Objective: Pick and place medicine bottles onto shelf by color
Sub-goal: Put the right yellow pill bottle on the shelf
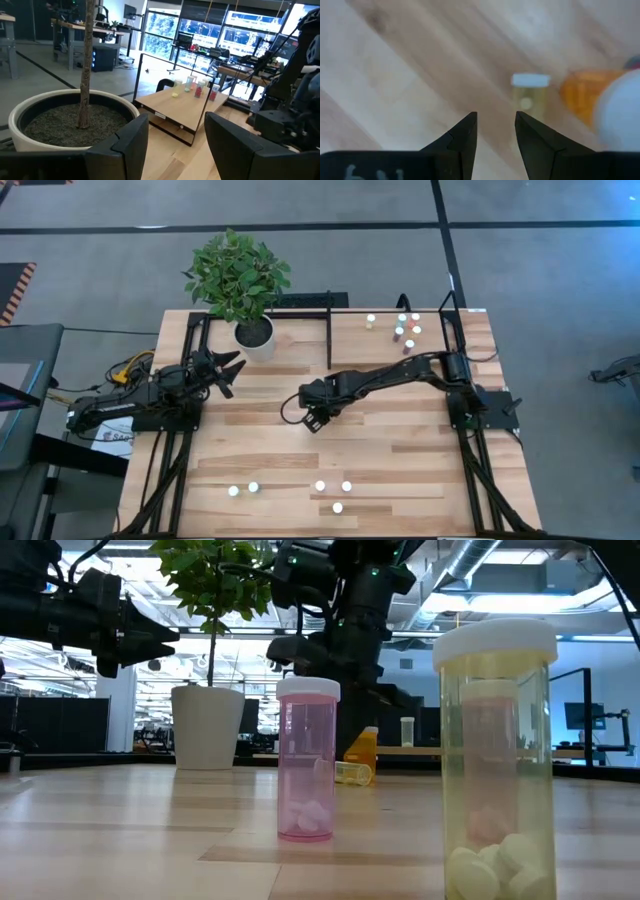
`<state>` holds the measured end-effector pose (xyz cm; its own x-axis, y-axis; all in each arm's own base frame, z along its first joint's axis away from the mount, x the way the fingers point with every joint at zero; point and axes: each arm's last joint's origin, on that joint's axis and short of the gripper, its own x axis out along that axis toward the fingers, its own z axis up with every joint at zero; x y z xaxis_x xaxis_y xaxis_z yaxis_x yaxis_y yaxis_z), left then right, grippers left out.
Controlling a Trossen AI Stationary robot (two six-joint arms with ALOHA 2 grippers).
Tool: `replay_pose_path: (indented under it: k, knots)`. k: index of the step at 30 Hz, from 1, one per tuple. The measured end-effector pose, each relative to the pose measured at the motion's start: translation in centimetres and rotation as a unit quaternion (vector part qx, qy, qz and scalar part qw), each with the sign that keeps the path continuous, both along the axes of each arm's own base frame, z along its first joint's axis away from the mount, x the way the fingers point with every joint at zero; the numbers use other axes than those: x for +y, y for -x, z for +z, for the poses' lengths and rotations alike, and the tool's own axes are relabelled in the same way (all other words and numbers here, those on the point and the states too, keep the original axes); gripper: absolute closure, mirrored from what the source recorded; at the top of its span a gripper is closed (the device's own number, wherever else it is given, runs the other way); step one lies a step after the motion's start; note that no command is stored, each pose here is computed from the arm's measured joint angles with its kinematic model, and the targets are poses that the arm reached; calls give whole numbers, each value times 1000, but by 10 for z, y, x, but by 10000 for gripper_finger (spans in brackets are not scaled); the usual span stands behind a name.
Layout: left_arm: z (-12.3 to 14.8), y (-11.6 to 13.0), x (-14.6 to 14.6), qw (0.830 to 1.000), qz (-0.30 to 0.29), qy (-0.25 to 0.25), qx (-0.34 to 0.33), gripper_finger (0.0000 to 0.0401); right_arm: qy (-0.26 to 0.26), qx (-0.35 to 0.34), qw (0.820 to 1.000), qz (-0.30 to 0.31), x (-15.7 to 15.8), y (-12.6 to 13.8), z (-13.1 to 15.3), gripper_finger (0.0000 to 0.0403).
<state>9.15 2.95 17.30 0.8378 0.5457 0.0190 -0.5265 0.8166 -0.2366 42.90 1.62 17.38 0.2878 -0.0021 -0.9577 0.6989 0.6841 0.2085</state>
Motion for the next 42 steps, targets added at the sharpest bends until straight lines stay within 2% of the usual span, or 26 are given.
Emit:
replay_pose_path:
  k: [18, 38, 42]
  knots:
    - [0, 0, 0, 1000, 0, 0, 0, 220, 57, 10, 998, 14, -9, 2, 0, 245]
    - [0, 0, 0, 1000, 0, 0, 0, 220, 68, 6, 998, 9, -12, 1, 0, 245]
    - [0, 0, 0, 1000, 0, 0, 0, 220, 72, 13, 997, -13, -9, 3, 0, 245]
